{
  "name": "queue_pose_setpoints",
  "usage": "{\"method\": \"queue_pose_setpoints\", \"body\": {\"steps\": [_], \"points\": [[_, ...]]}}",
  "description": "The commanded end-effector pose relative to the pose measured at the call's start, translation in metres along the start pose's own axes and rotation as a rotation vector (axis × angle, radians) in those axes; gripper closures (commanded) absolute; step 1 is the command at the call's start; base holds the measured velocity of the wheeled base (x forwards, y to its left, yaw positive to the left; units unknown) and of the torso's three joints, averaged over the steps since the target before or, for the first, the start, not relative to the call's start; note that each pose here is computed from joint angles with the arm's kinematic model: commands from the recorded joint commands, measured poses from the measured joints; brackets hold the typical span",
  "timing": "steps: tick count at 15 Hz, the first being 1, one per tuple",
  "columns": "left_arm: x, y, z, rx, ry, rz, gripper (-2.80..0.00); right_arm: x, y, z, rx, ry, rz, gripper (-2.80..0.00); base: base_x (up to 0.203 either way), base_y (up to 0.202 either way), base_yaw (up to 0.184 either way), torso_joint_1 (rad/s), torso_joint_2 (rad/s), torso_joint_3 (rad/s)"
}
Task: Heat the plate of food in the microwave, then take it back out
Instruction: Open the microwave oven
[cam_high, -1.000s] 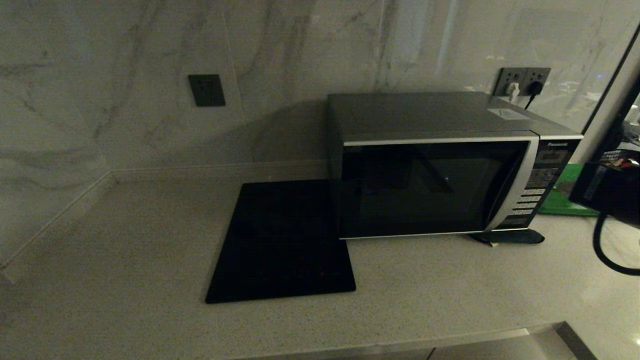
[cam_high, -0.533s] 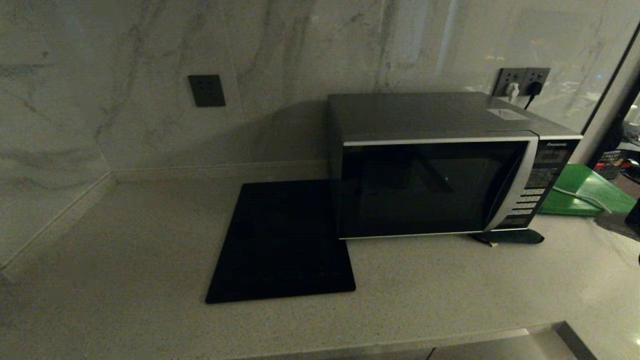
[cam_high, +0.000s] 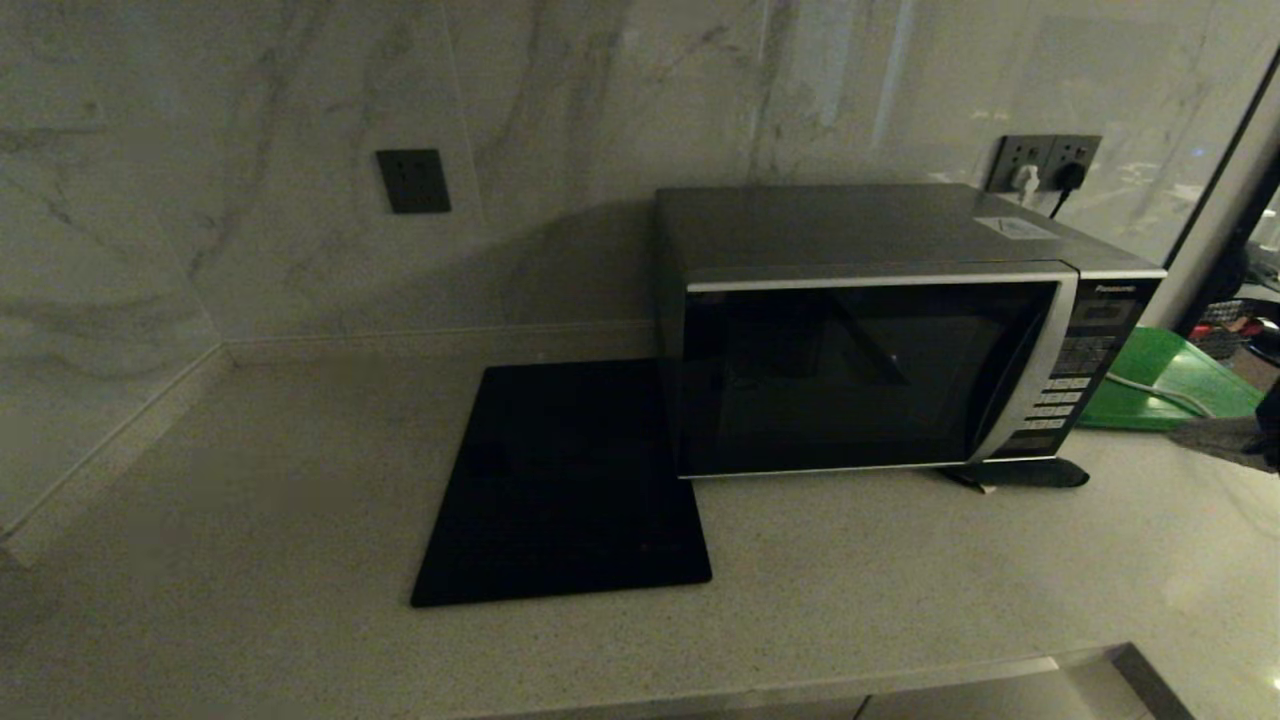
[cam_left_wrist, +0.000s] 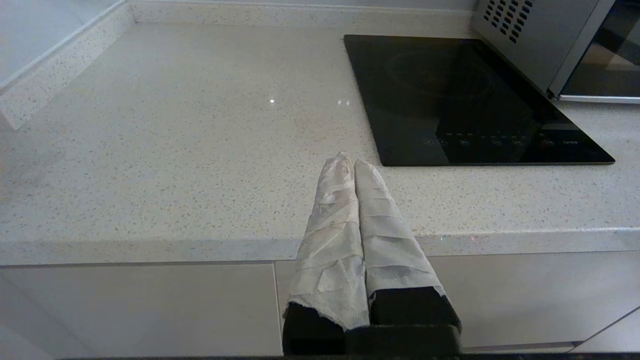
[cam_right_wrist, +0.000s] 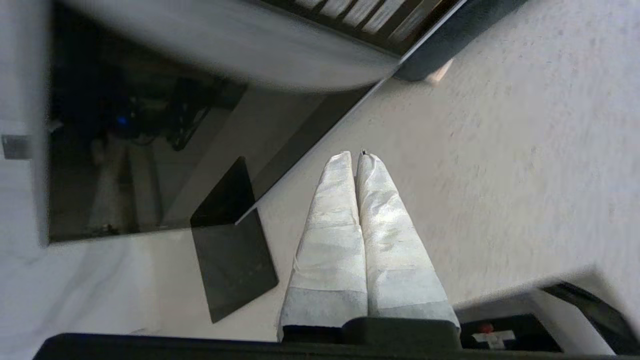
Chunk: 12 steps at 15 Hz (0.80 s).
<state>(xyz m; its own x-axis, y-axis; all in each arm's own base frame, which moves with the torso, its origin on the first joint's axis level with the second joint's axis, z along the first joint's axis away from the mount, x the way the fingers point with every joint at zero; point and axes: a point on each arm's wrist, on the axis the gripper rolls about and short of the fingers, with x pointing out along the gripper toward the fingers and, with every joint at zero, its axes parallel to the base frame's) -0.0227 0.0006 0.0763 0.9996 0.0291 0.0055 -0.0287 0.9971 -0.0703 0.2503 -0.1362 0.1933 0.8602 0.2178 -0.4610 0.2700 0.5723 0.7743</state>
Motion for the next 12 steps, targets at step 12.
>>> {"method": "queue_pose_setpoints", "body": {"steps": [12], "points": [[0.000, 0.000, 0.000, -0.002, -0.001, 0.001, 0.00, 0.121, -0.072, 0.026, -0.026, 0.131, 0.020, 0.00, 0.000, 0.000, 0.000, 0.000, 0.00, 0.000]]}}
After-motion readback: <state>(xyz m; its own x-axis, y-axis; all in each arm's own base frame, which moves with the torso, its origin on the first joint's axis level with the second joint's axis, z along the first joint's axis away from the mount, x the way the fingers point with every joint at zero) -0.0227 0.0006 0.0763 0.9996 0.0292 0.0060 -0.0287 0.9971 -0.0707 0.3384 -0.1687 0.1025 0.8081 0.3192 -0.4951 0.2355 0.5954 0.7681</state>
